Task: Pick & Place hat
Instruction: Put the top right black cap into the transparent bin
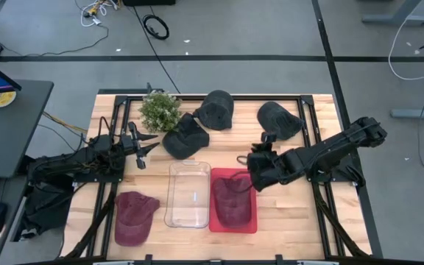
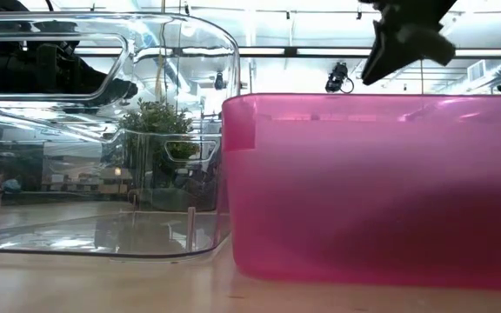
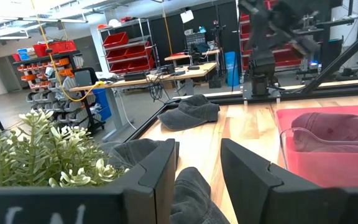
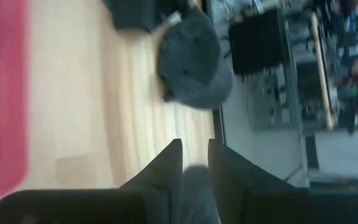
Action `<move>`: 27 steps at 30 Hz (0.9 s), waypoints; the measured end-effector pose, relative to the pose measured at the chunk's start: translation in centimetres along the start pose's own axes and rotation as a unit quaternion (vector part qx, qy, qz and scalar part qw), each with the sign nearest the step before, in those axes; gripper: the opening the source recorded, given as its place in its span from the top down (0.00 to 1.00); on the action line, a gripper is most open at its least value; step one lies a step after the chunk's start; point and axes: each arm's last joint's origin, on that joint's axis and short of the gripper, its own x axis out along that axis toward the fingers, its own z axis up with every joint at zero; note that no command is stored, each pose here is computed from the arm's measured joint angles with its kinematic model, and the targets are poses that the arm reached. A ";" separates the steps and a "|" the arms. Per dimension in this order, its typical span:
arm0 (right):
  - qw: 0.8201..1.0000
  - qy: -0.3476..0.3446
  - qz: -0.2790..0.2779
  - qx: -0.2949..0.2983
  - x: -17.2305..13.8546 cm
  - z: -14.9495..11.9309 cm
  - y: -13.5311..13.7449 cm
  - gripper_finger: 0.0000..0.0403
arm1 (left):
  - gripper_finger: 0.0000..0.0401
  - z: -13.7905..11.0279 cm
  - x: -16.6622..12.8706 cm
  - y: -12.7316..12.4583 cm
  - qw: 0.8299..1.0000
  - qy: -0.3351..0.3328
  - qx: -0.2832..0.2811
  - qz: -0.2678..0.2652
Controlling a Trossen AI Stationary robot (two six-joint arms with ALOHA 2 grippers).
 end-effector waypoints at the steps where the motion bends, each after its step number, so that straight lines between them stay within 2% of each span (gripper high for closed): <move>1: 1.000 0.006 -0.002 0.009 0.2 -0.4 -0.3 0.80 | 0.67 0.0 0.0 0.0 1.000 0.000 0.000 0.000; 9: 0.995 0.015 -0.010 0.101 0.7 -4.9 -2.2 0.80 | 0.67 0.0 0.0 0.0 1.000 0.000 0.000 0.000; 13: 0.982 0.007 -0.012 0.188 0.6 -6.7 -3.2 0.80 | 0.67 0.0 0.0 0.0 1.000 0.000 0.000 0.000; 18: 0.943 0.009 -0.026 0.331 0.9 -8.6 -4.7 0.80 | 0.67 0.0 0.0 0.0 1.000 0.000 0.000 0.000; 22: 0.891 0.020 -0.045 0.451 1.6 -9.8 -5.3 0.80 | 0.67 0.0 0.0 0.0 1.000 0.000 0.000 0.000; 23: 0.883 0.026 -0.050 0.467 1.8 -10.1 -5.4 0.80 | 0.67 0.0 0.0 0.0 1.000 0.000 0.000 0.000; 27: 0.877 0.060 -0.050 0.474 3.0 -10.8 -5.5 0.80 | 0.67 0.0 0.0 0.0 1.000 0.000 0.000 0.000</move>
